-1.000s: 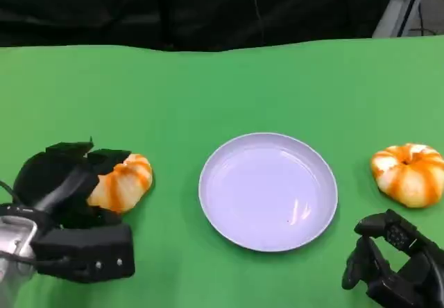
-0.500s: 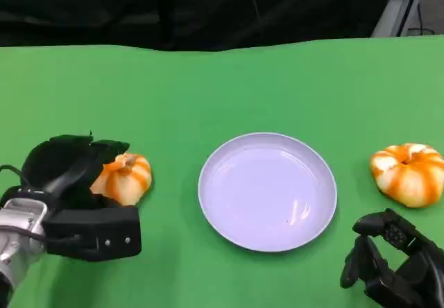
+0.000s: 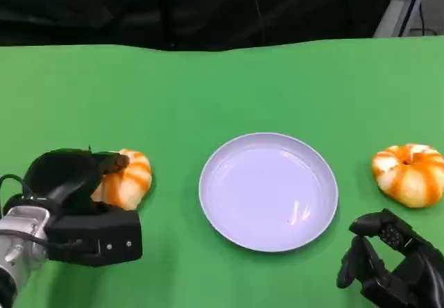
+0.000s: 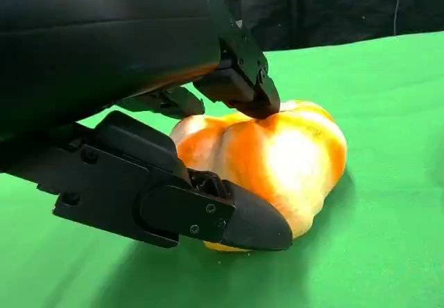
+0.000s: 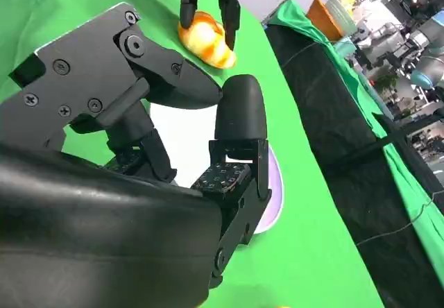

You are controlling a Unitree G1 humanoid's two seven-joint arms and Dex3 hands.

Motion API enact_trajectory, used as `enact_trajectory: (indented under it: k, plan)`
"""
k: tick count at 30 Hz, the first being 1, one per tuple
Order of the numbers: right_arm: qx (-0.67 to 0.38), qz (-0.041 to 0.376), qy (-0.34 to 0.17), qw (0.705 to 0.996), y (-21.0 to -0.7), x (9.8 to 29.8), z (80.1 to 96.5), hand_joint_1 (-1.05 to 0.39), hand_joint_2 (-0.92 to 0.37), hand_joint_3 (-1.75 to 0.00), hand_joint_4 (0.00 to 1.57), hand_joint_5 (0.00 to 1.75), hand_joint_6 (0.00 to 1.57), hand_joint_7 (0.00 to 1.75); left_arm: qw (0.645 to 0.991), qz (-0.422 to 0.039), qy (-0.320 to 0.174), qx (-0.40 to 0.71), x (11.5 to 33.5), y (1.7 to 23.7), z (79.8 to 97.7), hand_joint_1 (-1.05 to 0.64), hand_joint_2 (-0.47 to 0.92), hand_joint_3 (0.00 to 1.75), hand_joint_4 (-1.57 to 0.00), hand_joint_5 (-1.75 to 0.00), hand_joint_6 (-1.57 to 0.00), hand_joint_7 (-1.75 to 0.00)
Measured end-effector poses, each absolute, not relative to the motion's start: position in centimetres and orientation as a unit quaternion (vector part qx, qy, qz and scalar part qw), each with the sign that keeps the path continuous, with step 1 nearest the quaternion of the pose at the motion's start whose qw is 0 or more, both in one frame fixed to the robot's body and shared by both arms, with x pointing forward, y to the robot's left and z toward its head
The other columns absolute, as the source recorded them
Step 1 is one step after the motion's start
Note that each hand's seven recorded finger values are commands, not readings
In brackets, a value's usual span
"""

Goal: Grasp the bread from the table and place it into the plate.

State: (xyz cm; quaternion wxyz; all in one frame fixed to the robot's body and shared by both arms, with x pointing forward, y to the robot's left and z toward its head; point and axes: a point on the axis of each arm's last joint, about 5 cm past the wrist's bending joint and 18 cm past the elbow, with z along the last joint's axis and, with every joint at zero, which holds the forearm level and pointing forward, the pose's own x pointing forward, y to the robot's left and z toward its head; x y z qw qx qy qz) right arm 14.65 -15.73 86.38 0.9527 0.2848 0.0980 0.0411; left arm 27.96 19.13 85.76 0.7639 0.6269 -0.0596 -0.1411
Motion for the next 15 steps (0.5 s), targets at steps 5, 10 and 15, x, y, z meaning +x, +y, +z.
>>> enact_trajectory:
  k: [5,10,15]
  plan:
    - [0.285,0.041,0.098,0.953,-15.76,14.64,86.37,-0.16,-0.52,-1.08,0.86,1.72,0.86,1.36,0.765,-0.144,-0.057,0.625,27.9,18.99,85.61,-0.86,0.92,0.12,-0.49,-0.01,-0.53,0.0]
    - [0.287,0.043,0.096,0.952,-15.78,14.64,86.38,-0.16,-0.53,-1.07,0.85,1.72,0.85,1.36,0.772,-0.143,-0.053,0.617,27.83,18.73,85.44,-0.85,0.92,0.12,-0.49,-0.01,-0.53,0.0]
    - [0.287,0.043,0.095,0.952,-15.8,14.6,86.46,-0.16,-0.54,-1.06,0.85,1.71,0.85,1.36,0.774,-0.146,-0.051,0.614,27.76,18.48,85.27,-0.84,0.92,0.14,-0.51,-0.01,-0.54,-0.01]
